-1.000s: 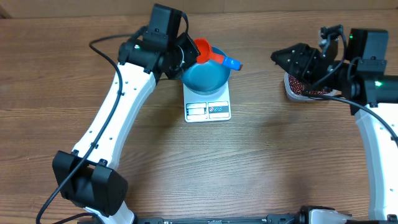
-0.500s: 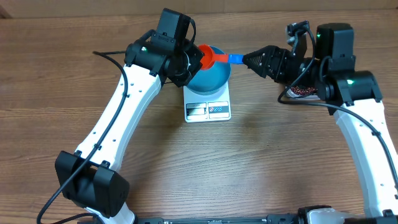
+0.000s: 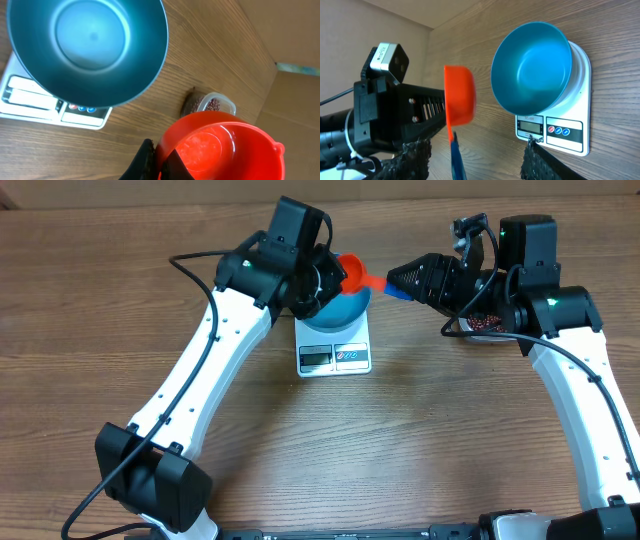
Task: Scoop item into bowl and weigh 150g on scale
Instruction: 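Carry the scoop over the bowl toward the right gripper, then grasp the scoop with the right gripper and release the left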
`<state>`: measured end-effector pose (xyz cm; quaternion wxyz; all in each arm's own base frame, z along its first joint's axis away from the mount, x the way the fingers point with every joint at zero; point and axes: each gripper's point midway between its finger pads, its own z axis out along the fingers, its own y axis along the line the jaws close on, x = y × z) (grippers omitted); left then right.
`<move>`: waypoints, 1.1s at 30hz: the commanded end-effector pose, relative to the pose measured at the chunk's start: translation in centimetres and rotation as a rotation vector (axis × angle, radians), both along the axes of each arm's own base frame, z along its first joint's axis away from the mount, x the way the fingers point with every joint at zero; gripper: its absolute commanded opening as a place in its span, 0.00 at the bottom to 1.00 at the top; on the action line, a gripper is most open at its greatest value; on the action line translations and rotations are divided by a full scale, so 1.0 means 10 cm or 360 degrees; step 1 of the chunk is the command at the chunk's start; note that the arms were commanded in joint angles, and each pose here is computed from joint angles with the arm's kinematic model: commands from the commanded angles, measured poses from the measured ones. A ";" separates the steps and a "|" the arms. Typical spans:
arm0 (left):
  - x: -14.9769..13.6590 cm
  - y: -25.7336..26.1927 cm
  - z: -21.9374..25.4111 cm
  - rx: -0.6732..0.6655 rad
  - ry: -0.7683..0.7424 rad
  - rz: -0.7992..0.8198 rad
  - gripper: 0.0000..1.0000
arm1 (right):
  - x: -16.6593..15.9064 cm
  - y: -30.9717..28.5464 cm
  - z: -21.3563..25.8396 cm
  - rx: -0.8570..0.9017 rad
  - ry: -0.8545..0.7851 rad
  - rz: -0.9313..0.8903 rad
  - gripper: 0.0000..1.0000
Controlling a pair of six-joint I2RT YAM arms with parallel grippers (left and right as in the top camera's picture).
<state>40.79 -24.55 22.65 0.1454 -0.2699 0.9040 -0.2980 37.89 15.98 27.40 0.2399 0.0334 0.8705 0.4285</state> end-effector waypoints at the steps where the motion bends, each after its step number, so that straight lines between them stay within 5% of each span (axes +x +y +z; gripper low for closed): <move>1: -0.09 -0.13 -0.06 -0.0045 0.0070 0.0020 0.05 | -0.02 0.04 0.07 0.0029 -0.0018 0.0023 0.57; 33: -0.22 -0.33 -0.03 -0.0166 0.0182 0.0061 0.04 | -0.03 0.07 0.10 0.0083 0.0018 0.0018 0.35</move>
